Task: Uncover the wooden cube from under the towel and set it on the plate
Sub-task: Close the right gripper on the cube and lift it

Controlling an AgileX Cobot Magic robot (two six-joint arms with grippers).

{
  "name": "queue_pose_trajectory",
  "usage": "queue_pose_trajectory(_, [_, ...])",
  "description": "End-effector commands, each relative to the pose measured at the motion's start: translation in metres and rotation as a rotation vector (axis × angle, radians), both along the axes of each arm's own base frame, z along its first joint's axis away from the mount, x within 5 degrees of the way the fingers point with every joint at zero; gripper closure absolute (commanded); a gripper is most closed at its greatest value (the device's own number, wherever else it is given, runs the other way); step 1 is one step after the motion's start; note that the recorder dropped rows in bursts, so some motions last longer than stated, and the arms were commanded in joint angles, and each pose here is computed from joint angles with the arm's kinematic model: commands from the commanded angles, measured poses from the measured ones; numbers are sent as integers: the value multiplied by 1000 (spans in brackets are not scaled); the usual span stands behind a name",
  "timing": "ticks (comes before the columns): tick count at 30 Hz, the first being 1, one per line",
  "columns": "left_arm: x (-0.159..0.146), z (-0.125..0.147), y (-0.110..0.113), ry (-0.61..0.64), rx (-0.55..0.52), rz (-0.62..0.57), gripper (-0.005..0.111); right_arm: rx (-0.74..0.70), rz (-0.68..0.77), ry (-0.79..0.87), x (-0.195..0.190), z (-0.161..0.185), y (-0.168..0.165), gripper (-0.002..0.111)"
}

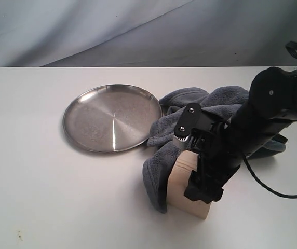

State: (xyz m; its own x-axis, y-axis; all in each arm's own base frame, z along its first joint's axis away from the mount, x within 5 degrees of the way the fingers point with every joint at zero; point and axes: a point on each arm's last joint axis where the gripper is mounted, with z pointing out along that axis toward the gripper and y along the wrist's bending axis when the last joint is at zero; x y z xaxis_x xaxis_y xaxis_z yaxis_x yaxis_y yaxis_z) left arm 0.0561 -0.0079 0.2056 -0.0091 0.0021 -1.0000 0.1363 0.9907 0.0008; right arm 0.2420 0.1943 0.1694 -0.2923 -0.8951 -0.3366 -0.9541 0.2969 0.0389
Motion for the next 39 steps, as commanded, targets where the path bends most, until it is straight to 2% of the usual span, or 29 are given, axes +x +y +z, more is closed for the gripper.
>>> queue_pose_trajectory(1, [0,0,0,-10,-6,3,107,6,-4,37,-4,1,1,59])
queue_pose_trajectory(6, [0,0,0,-10,-6,3,107,-1,2,55,-6,1,0,60])
queue_pose_trajectory(11, [0,0,0,-10,-6,3,107,29,3,16,-9,17,-2,64])
queue_pose_trajectory(19, [0,0,0,-10,-6,3,107,133,-12,-95,-18,60,-7,65])
queue_pose_trajectory(25, [0,0,0,-10,-6,3,107,249,-61,-180,-14,74,-2,65])
queue_pose_trajectory(32, [0,0,0,-10,-6,3,107,367,-53,-89,-22,79,7,65])
queue_pose_trajectory(35, [0,0,0,-10,-6,3,107,359,-6,-29,-32,82,5,65])
queue_pose_trajectory(39, [0,0,0,-10,-6,3,107,365,18,-39,-38,91,2,65])
